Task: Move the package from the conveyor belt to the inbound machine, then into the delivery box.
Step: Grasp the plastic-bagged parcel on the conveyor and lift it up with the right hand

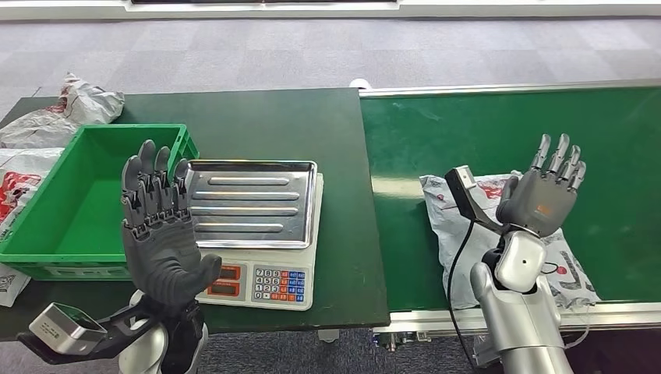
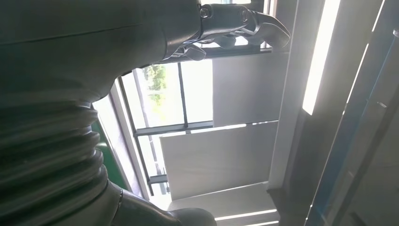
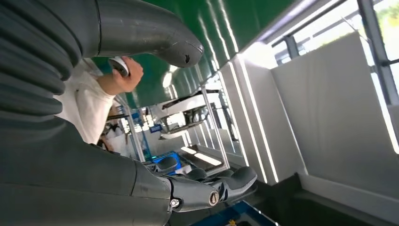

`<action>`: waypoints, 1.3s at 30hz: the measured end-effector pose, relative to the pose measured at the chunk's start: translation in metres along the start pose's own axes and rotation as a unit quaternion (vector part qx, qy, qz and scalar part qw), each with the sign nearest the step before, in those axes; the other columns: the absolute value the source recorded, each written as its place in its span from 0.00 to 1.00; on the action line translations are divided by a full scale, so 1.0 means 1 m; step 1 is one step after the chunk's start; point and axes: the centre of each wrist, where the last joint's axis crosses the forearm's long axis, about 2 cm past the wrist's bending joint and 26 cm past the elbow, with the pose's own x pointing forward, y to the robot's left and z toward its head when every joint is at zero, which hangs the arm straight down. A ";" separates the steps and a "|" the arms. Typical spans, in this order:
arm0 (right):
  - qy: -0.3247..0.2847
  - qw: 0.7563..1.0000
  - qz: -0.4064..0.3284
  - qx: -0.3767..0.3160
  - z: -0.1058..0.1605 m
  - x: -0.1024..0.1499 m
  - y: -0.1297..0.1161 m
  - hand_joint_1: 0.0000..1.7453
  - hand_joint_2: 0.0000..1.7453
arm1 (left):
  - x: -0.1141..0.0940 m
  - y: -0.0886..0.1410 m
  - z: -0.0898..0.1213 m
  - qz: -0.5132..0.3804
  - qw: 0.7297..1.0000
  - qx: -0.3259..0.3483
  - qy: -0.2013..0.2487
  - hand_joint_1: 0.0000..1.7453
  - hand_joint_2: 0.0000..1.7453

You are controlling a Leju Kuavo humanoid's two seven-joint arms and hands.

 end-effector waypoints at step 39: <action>-0.068 0.841 -0.234 0.483 -0.004 -0.015 0.070 0.00 1.00 | 0.012 0.024 0.005 -0.045 0.999 -0.002 -0.001 0.00 1.00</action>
